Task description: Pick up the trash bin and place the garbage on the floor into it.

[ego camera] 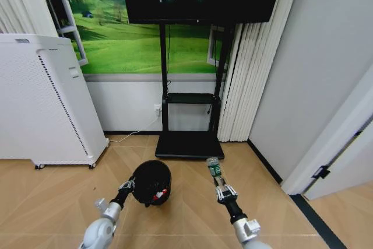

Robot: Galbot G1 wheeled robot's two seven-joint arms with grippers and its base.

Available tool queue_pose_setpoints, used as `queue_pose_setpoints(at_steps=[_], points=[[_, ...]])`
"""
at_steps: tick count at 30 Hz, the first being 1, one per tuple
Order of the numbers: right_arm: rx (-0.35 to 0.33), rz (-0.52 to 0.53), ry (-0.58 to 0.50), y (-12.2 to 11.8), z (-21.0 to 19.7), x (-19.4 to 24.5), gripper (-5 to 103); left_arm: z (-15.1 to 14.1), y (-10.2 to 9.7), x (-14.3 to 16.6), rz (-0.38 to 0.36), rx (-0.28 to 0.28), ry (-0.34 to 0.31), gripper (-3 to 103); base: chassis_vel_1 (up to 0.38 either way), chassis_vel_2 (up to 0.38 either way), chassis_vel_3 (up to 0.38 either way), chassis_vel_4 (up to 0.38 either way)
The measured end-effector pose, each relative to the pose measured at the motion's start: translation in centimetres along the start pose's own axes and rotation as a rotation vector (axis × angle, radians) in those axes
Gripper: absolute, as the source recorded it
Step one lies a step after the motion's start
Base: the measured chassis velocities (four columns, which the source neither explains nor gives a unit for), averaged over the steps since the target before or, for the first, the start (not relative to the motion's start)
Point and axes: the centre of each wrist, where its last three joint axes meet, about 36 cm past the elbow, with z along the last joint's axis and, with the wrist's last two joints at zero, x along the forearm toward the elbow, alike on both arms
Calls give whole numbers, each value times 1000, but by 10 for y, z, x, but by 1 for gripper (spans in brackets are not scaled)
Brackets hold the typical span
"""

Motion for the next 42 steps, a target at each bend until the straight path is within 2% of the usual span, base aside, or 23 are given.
queue_pose_setpoints(at_steps=[1, 4, 5, 6, 7, 9, 15, 18, 20, 23, 29, 32, 33, 35, 36, 38, 40, 42], points=[[0, 0, 0, 0, 0, 0, 22, 0, 0, 0, 0, 0, 0, 7, 0, 0, 0, 0], [3, -78, 2, 25, 8, 10, 22, 19, -23, -6, 46, 11, 64, 7, 0, 0, 0, 0], [3, -78, 2, 25, 8, 10, 22, 19, -23, -6, 46, 11, 64, 7, 0, 0, 0, 0], [-4, -94, 1, 33, 10, 11, 22, 30, -37, -10, 70, 9, 90, 7, 0, 0, 0, 0], [-4, -94, 1, 33, 10, 11, 22, 30, -37, -10, 70, 9, 90, 7, 0, 0, 0, 0], [-16, -116, -2, 44, 10, 12, 22, 47, -56, -10, 116, -3, 140, 7, 0, 0, 0, 0], [-11, -157, -22, 48, 8, 11, 22, 63, -68, 1, 175, -24, 197, 7, 0, 0, 0, 0], [23, -201, -47, 54, 14, 10, 22, 70, -72, 7, 226, -45, 241, 7, 0, 0, 0, 0], [30, -219, -49, 58, 16, 11, 22, 70, -75, 7, 243, -49, 249, 7, 0, 0, 0, 0], [6, -252, -26, 78, 23, 18, 22, 66, -89, 4, 275, -31, 242, 7, 0, 0, 0, 0], [-12, -278, 18, 91, 38, 26, 19, 63, -93, 11, 312, -33, 246, 7, 0, 0, 0, 0], [-40, -266, 33, 97, 39, 24, 35, 64, -92, 19, 317, -29, 252, 7, 0, 0, 0, 0], [-40, -266, 33, 97, 39, 24, 35, 64, -92, 19, 317, -29, 252, 7, 0, 0, 0, 0], [-46, -256, 37, 96, 39, 21, 46, 67, -92, 25, 318, -26, 258, 7, 0, 0, 0, 0], [-46, -256, 37, 96, 39, 21, 46, 67, -92, 25, 318, -26, 258, 7, 0, 0, 0, 0], [-43, -249, 37, 93, 40, 20, 57, 66, -91, 28, 318, -24, 257, 7, 0, 0, 0, 0], [-42, -245, 38, 90, 40, 20, 57, 65, -90, 29, 316, -23, 253, 7, 0, 0, 0, 0], [-41, -238, 36, 88, 40, 19, 68, 63, -88, 29, 308, -25, 245, 7, 0, 0, 0, 0]])
